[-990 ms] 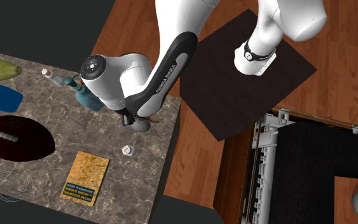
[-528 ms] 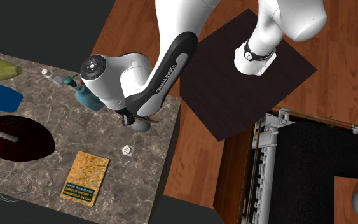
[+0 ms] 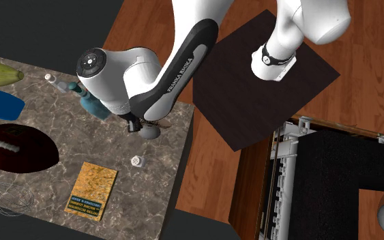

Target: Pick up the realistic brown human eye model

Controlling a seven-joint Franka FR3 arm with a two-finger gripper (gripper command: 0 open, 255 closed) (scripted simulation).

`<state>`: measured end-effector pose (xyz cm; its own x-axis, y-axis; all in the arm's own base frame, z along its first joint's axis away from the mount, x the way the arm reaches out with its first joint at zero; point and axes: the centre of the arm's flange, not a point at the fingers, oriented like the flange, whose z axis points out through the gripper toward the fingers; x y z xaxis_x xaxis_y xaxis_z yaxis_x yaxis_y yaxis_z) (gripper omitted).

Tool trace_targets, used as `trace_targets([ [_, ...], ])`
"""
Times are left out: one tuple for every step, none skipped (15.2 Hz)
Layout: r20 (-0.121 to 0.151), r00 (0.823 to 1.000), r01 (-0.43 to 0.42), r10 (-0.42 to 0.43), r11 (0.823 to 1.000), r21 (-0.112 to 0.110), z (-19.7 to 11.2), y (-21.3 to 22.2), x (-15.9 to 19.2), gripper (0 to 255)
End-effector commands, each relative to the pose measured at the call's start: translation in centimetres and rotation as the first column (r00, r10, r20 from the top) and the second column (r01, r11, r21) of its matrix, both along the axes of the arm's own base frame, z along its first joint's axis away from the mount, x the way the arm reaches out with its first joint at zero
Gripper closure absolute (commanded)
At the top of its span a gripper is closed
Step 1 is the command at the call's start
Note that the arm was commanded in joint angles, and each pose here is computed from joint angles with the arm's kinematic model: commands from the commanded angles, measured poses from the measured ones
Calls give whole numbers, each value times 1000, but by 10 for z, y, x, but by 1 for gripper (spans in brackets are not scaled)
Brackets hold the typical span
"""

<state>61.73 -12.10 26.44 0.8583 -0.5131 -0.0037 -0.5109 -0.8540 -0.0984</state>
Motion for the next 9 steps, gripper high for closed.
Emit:
trace_targets([
  [0, 1000, 0, 0, 1000, 0, 11, 0, 0, 255],
  [0, 1000, 0, 0, 1000, 0, 16, 0, 0, 255],
  [0, 1000, 0, 0, 1000, 0, 22, 0, 0, 255],
  [0, 1000, 0, 0, 1000, 0, 27, 0, 0, 255],
  [0, 1000, 0, 0, 1000, 0, 32, 0, 0, 255],
  [0, 1000, 0, 0, 1000, 0, 38, 0, 0, 255],
  [0, 1000, 0, 0, 1000, 0, 43, 0, 0, 255],
  [0, 1000, 0, 0, 1000, 0, 44, 0, 0, 255],
  [0, 1000, 0, 0, 1000, 0, 44, 0, 0, 255],
])
